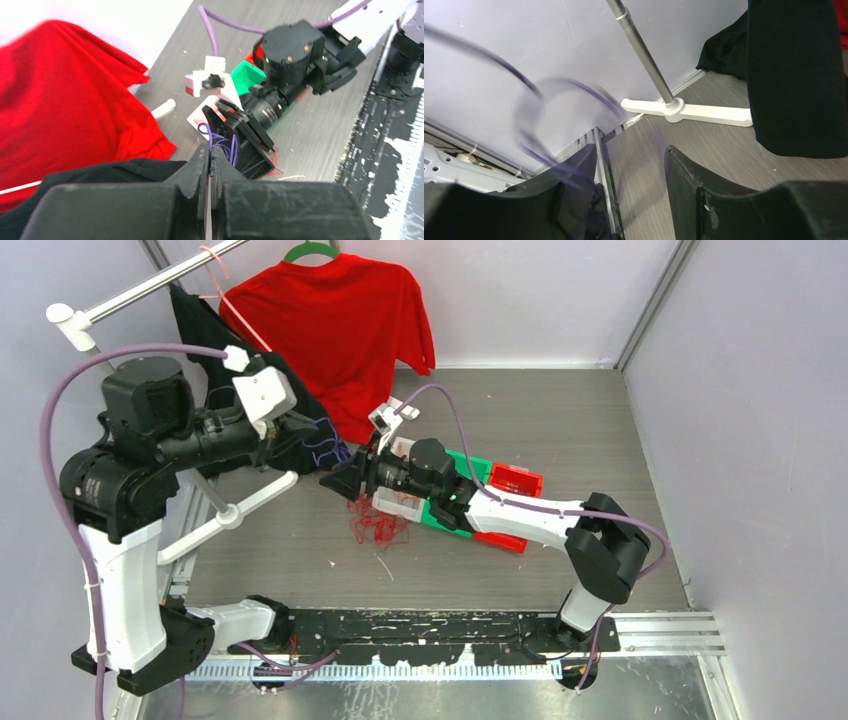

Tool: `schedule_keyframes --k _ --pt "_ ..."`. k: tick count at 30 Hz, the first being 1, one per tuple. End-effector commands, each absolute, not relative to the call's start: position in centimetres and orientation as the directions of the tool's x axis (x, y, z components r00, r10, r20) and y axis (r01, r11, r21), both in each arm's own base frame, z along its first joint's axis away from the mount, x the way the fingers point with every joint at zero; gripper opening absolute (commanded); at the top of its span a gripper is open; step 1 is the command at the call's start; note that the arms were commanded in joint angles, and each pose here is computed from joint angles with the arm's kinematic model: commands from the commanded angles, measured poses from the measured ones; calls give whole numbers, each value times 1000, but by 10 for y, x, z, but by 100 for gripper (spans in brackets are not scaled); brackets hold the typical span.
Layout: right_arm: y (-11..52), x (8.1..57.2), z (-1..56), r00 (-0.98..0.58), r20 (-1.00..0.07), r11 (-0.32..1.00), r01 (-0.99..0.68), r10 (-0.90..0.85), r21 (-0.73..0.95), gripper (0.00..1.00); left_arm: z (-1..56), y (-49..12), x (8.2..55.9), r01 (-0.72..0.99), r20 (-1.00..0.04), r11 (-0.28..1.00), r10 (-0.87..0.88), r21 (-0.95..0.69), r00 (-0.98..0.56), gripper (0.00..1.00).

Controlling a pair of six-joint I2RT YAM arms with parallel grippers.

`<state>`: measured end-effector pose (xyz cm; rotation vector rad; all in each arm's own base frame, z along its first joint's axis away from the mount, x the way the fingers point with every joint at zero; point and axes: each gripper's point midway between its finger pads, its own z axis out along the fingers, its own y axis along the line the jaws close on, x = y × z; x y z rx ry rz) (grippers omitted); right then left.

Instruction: Untangle the cables

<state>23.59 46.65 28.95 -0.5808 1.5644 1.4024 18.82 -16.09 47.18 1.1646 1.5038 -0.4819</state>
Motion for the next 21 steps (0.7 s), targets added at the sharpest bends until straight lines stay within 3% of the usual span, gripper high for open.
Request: schedule_keyframes --k 1,7,14,21 --pt "473 234 303 -477 -823 176 -822 308 542 57 512 -151 189 776 -900 491 377 396 221 0" --pt "470 224 268 -495 -828 213 -807 263 550 64 529 -151 191 748 -898 512 352 422 266 0" --pt "418 230 268 -376 -896 395 -805 238 443 79 522 -156 192 768 -911 507 329 391 247 0" --pt "340 266 283 -365 -892 602 -660 267 450 79 511 -174 192 842 -945 451 269 295 187 0"
